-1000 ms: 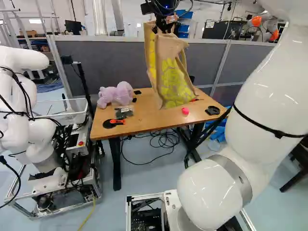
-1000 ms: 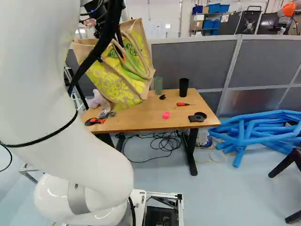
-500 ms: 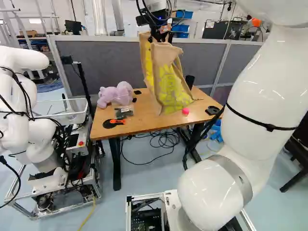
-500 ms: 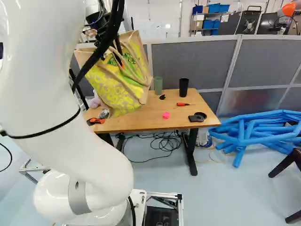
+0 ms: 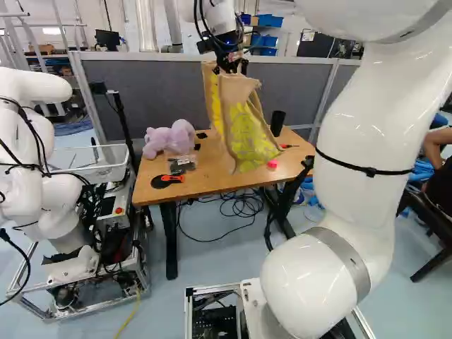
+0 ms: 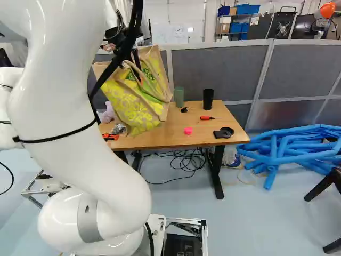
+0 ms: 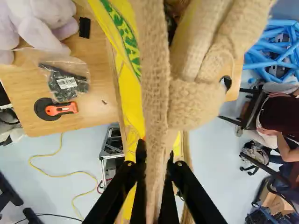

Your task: Pick up the bag on the ground and place it on the table

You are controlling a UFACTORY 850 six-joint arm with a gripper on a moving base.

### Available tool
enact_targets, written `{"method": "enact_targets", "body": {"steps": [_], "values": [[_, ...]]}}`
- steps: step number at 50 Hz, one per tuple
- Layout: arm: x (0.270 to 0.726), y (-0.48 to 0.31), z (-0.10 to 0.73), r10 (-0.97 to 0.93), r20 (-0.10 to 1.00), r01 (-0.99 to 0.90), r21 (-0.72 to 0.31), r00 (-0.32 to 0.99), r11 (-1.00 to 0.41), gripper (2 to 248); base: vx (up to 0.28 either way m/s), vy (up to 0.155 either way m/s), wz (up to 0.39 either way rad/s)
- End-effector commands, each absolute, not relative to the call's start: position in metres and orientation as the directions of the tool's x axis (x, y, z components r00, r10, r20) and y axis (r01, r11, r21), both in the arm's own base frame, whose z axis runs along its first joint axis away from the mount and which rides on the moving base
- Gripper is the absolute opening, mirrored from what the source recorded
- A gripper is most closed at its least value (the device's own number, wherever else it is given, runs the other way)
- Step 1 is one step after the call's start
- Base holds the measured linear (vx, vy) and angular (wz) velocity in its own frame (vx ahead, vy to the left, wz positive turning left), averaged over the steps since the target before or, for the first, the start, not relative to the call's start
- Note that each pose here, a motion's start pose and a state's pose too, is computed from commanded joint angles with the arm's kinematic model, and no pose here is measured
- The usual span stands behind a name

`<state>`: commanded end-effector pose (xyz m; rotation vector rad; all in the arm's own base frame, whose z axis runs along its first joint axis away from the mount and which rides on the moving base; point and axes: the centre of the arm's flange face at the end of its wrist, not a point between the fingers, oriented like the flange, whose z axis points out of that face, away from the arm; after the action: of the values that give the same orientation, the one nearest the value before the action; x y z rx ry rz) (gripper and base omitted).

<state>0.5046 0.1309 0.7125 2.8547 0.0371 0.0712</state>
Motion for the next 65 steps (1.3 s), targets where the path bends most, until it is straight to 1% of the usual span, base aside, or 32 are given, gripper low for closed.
{"method": "enact_targets", "body": {"steps": [25,35,52,65], "values": [[0.546,0.135,0.674,0.018,-0.015,0.022,0.299,1.0,-0.954,22,0.0,0.0,0.0],[0.557,0.137,0.671,0.015,-0.012,0.018,0.298,1.0,-0.954,22,0.0,0.0,0.0],[0.576,0.141,0.663,0.024,0.023,0.017,0.285,0.999,-0.958,22,0.0,0.0,0.0],[0.585,0.143,0.647,0.025,0.002,0.023,0.29,1.0,-0.957,22,0.0,0.0,0.0]]}}
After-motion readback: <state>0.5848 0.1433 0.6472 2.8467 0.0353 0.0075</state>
